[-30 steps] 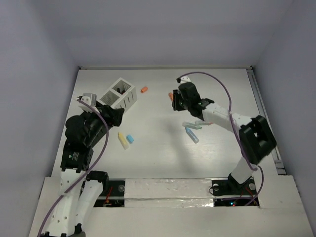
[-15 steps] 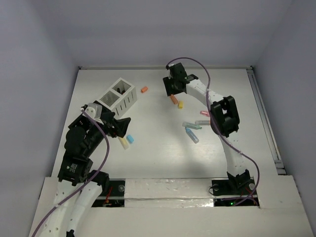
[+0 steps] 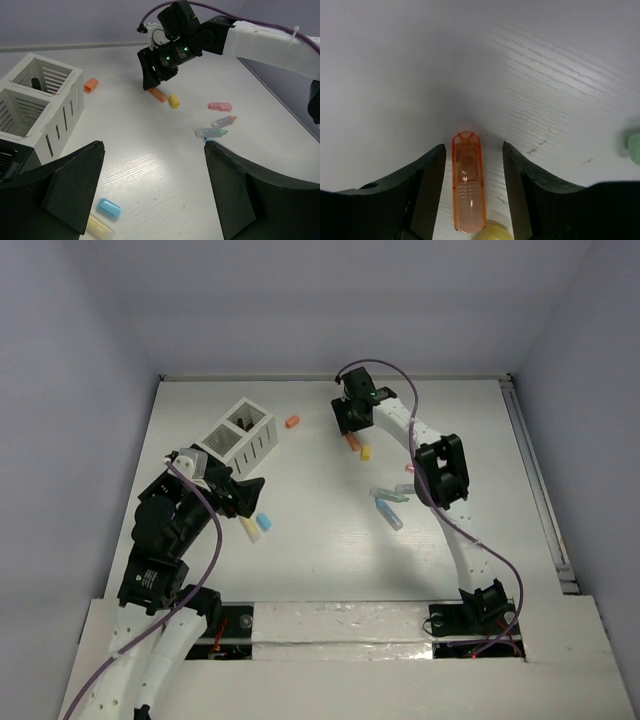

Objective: Sort the stationery into containers
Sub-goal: Pick up the pen from the center of the board.

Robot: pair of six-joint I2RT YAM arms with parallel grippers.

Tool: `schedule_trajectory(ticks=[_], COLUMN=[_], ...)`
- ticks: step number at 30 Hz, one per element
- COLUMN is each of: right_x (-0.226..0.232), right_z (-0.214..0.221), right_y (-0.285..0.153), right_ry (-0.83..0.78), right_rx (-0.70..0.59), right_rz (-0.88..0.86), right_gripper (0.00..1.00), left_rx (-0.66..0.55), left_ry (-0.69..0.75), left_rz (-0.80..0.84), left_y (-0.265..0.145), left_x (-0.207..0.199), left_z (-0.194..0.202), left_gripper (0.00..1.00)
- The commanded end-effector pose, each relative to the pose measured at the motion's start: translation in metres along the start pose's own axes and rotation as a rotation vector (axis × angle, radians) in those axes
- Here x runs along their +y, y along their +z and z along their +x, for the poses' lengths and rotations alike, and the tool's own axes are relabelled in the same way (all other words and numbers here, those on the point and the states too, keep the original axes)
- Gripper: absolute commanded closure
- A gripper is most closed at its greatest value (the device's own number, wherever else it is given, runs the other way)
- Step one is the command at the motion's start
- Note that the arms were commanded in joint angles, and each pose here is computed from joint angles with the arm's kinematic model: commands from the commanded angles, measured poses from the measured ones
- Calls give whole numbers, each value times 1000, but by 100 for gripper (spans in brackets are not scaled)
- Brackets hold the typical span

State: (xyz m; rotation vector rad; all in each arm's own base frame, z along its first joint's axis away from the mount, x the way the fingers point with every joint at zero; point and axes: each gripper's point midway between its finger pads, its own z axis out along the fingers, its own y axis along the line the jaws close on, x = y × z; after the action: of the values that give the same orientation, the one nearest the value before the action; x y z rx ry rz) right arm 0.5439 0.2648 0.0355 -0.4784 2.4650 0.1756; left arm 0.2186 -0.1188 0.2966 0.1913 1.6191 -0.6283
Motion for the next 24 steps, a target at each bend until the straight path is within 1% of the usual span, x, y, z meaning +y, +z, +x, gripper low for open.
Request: schedule_trajectory(ticks=[1,3,6,7,9,10,11,12,14,15,16,17,18,19,20,21,22,23,24], right_x=[9,9,15,18,21,22,23,25,29,32,42,55,67,79,107,122,140,169,188], right_z=[-4,-4,-10,-12,-32,-48,-48,-70,-90,-112,-131,-137,-126,-138,-150,-141,-153,-148,-144], right_y=[5,8,6,8,-6,-12,-15,-38,-57,-89,-108,-124,-126,-158,-181,-184,-211,-222,-231], right_ry=[0,6,19,32,47,57,81,93,128,141,142,167,171,174,182,188,182,204,201], right_rx=[-4,-7,-25,-44,-111,-174,-185,-254,-344,-422,-511,-548,-542,-605,-678,-676,-757,-746,-746], right_rz=[-54,-54,-87,-99,-114,-120,-124,-134,-163,-186,-222,-260,-306,-353,-450,-501,-573,-659,-736], right_gripper=[46,51,70,78,82,84,85,85,84,83,83,83,83,83,83,83,83,84,84], left_rx=[-10,-5,0,-1,-8,-6,-5,-6,-8,-10,-14,-20,-22,-27,-38,-38,-37,-40,-47], left_ry=[18,17,17,18,20,18,17,18,18,18,19,21,20,20,23,22,22,23,26], left_rz=[9,11,11,11,1,2,-2,0,-2,-4,-4,-4,-13,-13,-5,-4,1,6,13], left_y=[6,7,8,8,8,8,8,8,8,8,8,8,9,10,10,11,12,12,10], left_x=[0,-1,0,-1,2,2,3,2,2,2,2,2,5,5,3,3,2,1,-1], left_z=[-3,-3,-2,-2,-4,-3,-3,-4,-5,-5,-6,-8,-9,-11,-14,-15,-15,-17,-20], left_gripper=[21,21,21,21,21,21,21,21,21,21,21,21,21,21,21,21,21,21,22])
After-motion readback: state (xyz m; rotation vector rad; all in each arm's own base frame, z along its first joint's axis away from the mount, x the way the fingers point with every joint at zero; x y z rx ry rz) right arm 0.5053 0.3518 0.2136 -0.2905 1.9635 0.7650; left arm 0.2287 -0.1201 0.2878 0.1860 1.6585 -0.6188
